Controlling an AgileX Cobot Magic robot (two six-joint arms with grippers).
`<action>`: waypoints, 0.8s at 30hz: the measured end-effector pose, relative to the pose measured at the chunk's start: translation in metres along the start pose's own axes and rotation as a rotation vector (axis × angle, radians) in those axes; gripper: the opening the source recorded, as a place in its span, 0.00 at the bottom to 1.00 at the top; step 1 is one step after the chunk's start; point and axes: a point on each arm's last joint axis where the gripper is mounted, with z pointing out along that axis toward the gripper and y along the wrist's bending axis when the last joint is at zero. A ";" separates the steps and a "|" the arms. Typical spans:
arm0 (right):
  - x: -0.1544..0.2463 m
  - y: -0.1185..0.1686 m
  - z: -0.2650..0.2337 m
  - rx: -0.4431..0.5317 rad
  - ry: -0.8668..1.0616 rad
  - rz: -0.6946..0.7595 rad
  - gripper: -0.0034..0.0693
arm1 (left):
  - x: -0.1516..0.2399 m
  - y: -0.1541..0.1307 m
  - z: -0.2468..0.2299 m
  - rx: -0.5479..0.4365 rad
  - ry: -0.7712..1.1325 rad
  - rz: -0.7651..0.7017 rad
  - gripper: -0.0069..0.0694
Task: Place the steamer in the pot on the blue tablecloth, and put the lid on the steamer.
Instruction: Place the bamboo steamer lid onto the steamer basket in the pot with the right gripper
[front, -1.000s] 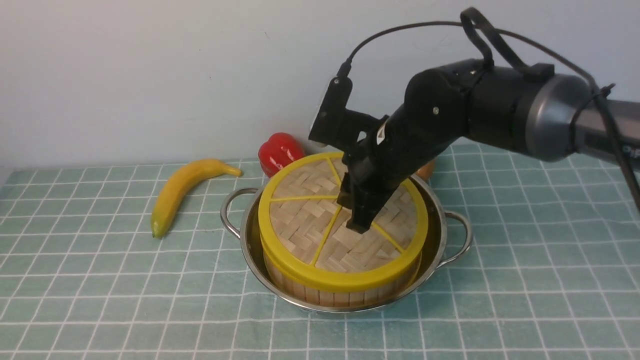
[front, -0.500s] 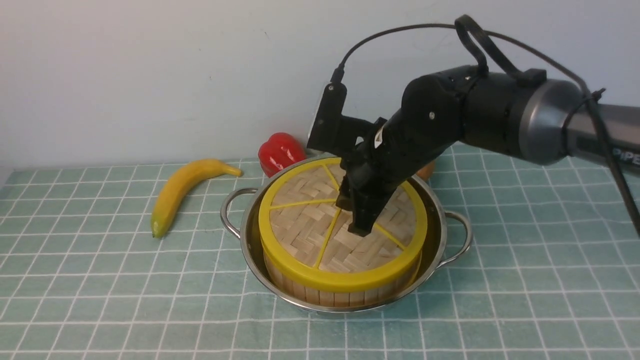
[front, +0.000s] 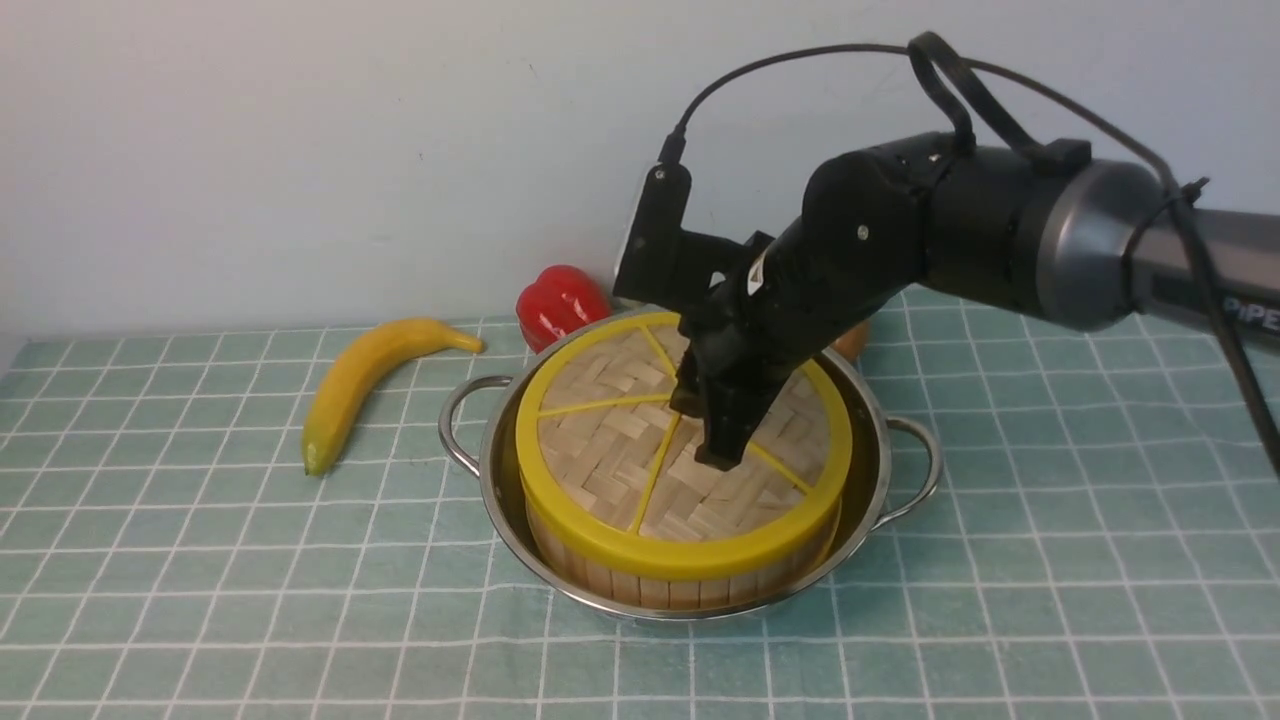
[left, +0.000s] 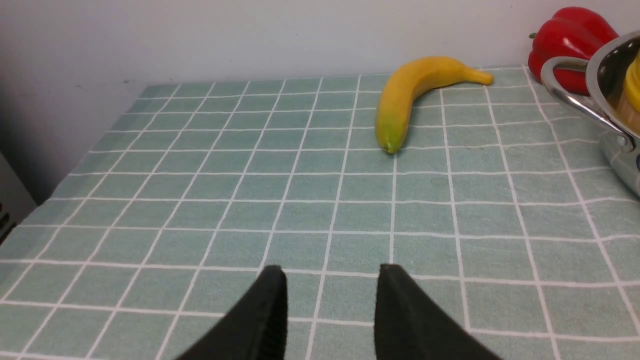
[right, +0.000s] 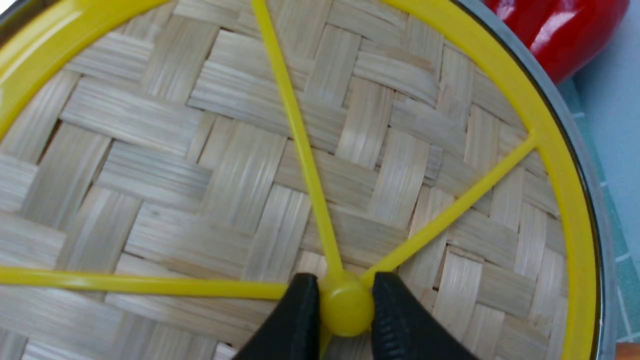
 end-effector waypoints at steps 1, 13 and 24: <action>-0.001 -0.001 0.000 0.010 -0.011 0.000 0.33 | 0.000 0.000 0.000 0.000 0.000 0.000 0.41; -0.005 -0.005 0.000 0.053 -0.051 -0.005 0.58 | 0.000 0.000 0.000 0.000 0.000 0.000 0.41; -0.003 -0.003 0.000 0.029 -0.039 0.008 0.59 | 0.000 0.000 0.000 0.000 0.000 0.000 0.41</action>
